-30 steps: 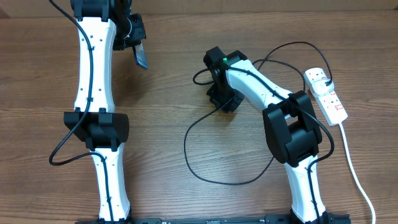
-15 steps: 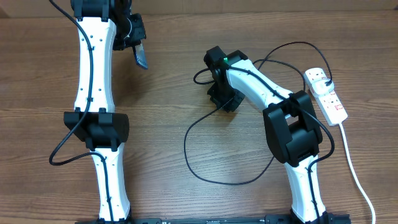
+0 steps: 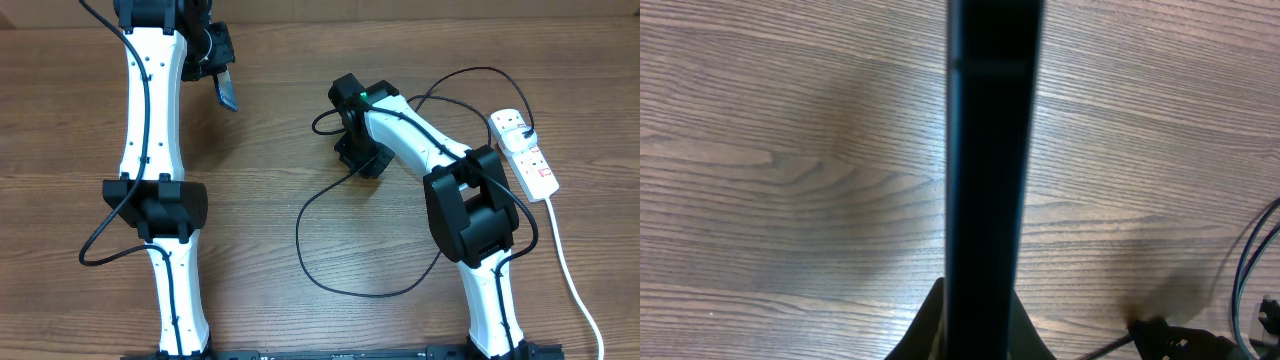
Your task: Plug charger to phone and switch on socket
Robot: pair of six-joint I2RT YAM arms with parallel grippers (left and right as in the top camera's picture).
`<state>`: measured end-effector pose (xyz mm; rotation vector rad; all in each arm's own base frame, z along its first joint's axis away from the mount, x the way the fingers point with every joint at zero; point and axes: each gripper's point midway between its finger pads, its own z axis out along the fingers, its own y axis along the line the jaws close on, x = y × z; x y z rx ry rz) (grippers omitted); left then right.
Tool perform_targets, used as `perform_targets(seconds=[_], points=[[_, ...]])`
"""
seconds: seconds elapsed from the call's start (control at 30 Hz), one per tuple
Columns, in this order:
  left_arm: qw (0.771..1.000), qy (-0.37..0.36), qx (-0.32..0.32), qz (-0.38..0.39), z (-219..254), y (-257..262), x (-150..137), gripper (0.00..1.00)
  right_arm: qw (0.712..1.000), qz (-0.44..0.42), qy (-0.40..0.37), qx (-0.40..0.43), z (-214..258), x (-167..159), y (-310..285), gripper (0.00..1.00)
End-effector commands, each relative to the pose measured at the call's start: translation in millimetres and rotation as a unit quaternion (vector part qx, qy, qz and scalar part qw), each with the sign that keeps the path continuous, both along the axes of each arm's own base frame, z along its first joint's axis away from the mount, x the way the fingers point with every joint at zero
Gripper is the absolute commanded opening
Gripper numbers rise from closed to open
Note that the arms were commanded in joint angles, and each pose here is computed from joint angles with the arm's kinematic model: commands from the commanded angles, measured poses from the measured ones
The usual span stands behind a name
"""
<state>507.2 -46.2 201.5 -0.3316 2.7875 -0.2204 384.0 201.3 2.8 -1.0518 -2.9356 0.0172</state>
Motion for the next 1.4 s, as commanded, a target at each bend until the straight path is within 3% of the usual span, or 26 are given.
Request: perform_targets(seconds=[0.0, 0.83, 1.07, 1.23, 1.37], points=[[1.000, -0.029, -0.009, -0.001, 23.3, -5.3, -1.2, 0.04, 0.999, -0.021, -0.003, -0.032, -8.0, 2.2, -17.4, 0.26], [1.000, -0.026, -0.009, -0.001, 22.7, -5.2, -2.6, 0.04, 0.999, -0.022, 0.007, -0.026, -7.6, -1.7, -16.5, 0.11], [0.999, -0.028, -0.014, -0.004, 23.5, -7.3, -1.4, 0.04, 0.999, 0.032, -0.010, 0.013, 12.3, 11.6, 0.3, 0.04], [0.988, -0.059, -0.102, -0.104, 36.8, -47.0, 2.2, 0.04, 0.990, 0.108, -0.063, 0.059, 58.4, 32.5, 19.8, 0.04], [0.938, -0.119, -0.236, -0.226, 72.7, -99.6, 0.1, 0.04, 0.960, 0.223, -0.131, 0.111, 129.2, 39.6, 39.1, 0.04]])
